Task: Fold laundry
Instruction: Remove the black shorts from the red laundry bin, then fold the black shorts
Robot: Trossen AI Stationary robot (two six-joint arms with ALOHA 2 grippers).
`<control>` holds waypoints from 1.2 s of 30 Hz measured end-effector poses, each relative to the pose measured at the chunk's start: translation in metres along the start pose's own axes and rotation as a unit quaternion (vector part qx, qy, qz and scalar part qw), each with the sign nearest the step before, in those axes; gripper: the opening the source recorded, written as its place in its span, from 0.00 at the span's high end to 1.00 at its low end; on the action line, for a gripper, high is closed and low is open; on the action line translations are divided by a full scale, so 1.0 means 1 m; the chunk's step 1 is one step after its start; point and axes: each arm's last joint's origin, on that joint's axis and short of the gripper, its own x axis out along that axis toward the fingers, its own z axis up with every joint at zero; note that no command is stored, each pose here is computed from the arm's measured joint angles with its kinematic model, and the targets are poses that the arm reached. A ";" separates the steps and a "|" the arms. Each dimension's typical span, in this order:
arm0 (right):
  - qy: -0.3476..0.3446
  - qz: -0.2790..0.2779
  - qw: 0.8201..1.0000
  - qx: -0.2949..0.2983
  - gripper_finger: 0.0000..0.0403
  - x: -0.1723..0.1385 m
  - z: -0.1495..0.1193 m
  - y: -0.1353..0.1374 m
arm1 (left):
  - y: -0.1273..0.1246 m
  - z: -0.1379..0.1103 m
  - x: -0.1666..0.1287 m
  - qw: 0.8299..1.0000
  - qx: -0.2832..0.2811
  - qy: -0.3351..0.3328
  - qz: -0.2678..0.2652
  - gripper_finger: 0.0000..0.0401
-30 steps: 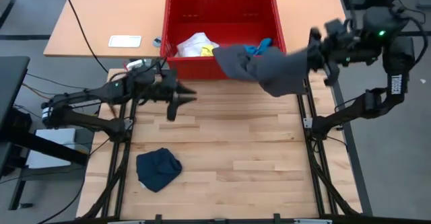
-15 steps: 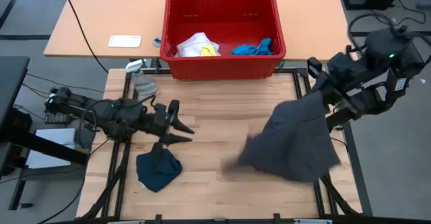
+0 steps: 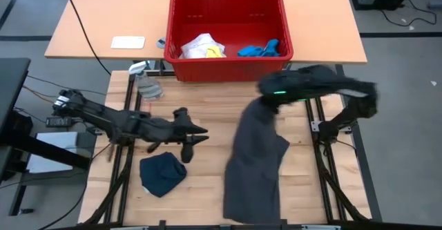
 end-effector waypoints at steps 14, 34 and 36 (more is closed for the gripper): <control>0.111 -0.096 0.989 0.033 0.43 0.131 0.015 -0.047 | 0.015 -0.026 0.004 0.988 -0.052 0.119 0.082 0.72; 0.276 -0.148 0.936 0.163 0.38 0.211 -0.071 -0.096 | 0.069 -0.082 -0.027 0.958 0.013 0.258 0.123 0.71; 0.275 -0.160 0.931 0.178 0.38 0.217 -0.078 -0.103 | 0.078 -0.097 -0.031 0.957 -0.022 0.264 0.115 0.71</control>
